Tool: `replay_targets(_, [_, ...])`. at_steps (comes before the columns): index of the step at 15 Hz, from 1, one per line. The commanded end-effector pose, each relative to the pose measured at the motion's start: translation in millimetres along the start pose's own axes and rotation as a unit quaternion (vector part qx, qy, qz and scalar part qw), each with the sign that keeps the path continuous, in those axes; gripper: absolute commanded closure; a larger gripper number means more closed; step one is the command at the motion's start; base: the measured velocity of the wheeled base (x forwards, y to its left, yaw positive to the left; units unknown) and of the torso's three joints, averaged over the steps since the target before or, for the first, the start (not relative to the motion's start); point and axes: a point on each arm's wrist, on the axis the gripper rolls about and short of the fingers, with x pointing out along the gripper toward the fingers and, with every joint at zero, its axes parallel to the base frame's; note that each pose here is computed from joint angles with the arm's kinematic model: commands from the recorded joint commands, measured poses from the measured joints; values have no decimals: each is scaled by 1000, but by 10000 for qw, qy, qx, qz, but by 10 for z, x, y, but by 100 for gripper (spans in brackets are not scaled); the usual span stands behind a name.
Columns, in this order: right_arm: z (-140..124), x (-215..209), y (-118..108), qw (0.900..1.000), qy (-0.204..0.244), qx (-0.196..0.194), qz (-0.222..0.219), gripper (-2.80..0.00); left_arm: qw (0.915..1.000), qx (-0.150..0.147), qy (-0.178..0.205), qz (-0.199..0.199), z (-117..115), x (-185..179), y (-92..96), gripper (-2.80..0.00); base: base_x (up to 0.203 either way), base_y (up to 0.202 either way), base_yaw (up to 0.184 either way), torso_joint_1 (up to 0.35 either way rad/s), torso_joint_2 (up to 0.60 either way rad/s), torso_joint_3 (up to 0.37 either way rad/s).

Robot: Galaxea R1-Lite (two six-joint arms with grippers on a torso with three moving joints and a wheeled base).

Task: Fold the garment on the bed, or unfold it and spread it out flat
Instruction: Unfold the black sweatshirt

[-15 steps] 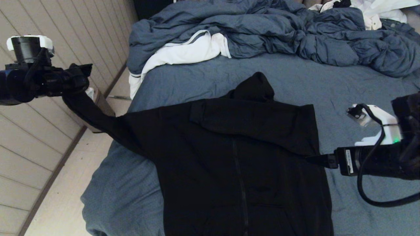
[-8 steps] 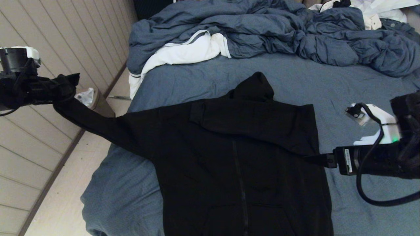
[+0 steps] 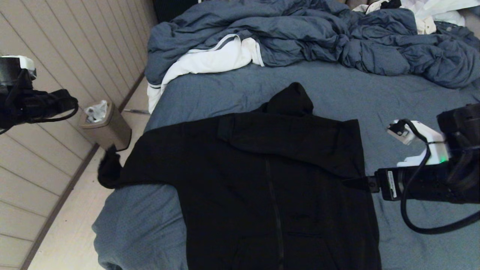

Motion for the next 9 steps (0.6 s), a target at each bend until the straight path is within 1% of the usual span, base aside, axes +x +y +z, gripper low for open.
replay_targets(1, [-2,-1,-2,10000,9,1,-4,-280,9998,-41,-203,29,129,-85,37,-280,0,0,0,0,0,0])
replay_targets(3, [-4,-10,3,10000,-3,-6,10,-280,9995,-56,-290,55,191,-143,68,-280,0,0,0,0,0,0])
replay_targets(5, [6,-20,5,10000,-36,-11,5,-280,9997,-71,-246,65,191,-220,77,-280,0,0,0,0,0,0])
replay_targets(7, [71,-42,36,9999,-145,-56,55,-280,9999,-64,31,116,51,-323,108,-280,0,0,0,0,0,0])
replay_targets(8, [124,-54,64,9996,-228,-92,106,-280,9996,-47,253,115,-66,-409,114,-280,0,0,0,0,0,0])
replay_targets(9, [186,-59,98,9993,-312,-142,164,-280,9987,-23,504,12,-196,-533,95,0,0,0,0,0,0,0])
